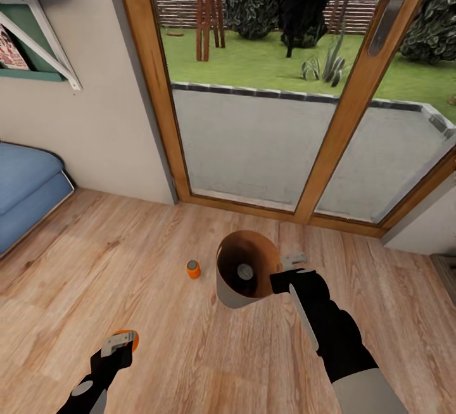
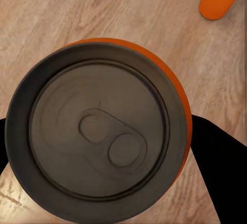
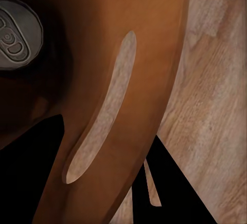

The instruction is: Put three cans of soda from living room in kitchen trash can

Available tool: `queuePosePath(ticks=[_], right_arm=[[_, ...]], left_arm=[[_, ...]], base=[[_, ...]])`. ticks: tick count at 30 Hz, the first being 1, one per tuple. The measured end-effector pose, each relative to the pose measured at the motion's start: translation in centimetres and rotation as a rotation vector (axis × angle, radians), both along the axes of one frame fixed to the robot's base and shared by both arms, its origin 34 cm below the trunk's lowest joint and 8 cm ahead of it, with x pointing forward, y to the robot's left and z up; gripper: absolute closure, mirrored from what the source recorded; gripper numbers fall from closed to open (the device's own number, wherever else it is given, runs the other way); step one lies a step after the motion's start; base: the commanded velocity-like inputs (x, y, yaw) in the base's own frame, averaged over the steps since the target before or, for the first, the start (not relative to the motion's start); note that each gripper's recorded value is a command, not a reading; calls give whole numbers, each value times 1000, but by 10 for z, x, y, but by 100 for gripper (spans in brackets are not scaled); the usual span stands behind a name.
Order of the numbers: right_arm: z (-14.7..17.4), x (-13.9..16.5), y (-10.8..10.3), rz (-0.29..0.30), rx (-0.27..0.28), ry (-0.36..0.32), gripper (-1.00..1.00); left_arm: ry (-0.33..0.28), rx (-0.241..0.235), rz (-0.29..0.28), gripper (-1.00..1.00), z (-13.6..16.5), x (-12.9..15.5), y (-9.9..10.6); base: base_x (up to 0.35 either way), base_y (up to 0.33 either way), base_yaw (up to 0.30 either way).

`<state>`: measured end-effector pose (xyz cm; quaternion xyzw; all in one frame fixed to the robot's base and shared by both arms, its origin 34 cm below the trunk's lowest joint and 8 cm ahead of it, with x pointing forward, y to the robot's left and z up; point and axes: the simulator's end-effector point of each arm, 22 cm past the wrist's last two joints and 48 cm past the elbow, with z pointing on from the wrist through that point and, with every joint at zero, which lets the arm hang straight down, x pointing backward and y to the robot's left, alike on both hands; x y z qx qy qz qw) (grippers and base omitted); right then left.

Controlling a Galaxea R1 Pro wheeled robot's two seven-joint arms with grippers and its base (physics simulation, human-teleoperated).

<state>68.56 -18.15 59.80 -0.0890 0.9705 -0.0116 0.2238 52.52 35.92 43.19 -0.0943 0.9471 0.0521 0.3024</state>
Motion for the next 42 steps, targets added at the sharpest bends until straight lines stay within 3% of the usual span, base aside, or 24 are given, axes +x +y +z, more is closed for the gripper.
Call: queuePosePath(ticks=[36, 42], right_arm=[[94, 12, 0, 1, 0, -57, 100], [97, 13, 0, 1, -2, -61, 100]], left_arm=[[-66, -1, -1, 100, 87, 26, -1], [-75, -2, -2, 100, 90, 29, -1]], base=[[0, 0, 0], [0, 0, 0]])
